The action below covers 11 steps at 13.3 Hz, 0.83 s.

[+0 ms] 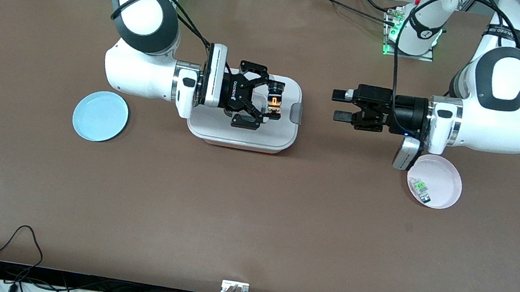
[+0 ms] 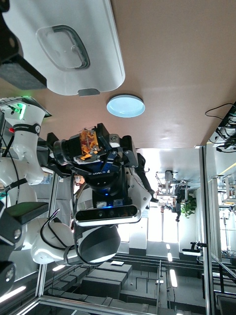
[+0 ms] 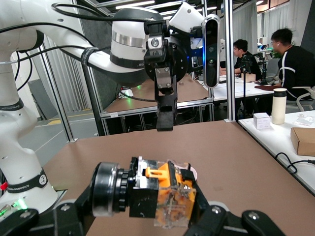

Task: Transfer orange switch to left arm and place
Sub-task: 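Reach the left gripper toward the orange switch held by the right gripper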

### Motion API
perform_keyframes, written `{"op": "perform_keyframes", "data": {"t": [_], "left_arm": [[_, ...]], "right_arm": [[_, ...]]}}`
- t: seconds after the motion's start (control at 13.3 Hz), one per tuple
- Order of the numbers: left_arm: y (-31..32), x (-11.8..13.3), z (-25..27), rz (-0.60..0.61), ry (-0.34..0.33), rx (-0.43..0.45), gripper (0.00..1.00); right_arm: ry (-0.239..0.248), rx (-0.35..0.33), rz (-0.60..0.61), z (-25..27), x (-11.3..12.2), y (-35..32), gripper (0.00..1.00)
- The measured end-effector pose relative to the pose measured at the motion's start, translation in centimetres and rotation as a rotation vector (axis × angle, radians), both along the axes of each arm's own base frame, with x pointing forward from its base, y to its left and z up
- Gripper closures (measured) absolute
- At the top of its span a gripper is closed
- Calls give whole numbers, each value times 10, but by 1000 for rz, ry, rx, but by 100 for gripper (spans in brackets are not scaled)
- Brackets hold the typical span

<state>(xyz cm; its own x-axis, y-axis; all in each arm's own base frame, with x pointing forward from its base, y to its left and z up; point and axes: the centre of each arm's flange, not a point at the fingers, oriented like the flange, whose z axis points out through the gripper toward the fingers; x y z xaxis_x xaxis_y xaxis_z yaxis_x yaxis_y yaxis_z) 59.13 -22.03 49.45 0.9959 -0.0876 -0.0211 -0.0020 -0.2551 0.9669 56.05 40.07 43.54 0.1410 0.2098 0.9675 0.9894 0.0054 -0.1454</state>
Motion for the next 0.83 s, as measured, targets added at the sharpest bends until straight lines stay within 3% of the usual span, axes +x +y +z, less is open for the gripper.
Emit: {"op": "perform_keyframes", "data": {"t": [0.23, 0.45, 0.83], "left_arm": [[-13, 0, -12, 60, 1, 21, 2], [-18, 0, -27, 143, 69, -46, 3], [-43, -8, -35, 187, 189, -64, 4]], "right_arm": [[0, -2, -13, 0, -1, 3, 26], [-1, -4, -15, 0, -2, 4, 26], [-7, -4, -13, 0, -2, 4, 26]]}}
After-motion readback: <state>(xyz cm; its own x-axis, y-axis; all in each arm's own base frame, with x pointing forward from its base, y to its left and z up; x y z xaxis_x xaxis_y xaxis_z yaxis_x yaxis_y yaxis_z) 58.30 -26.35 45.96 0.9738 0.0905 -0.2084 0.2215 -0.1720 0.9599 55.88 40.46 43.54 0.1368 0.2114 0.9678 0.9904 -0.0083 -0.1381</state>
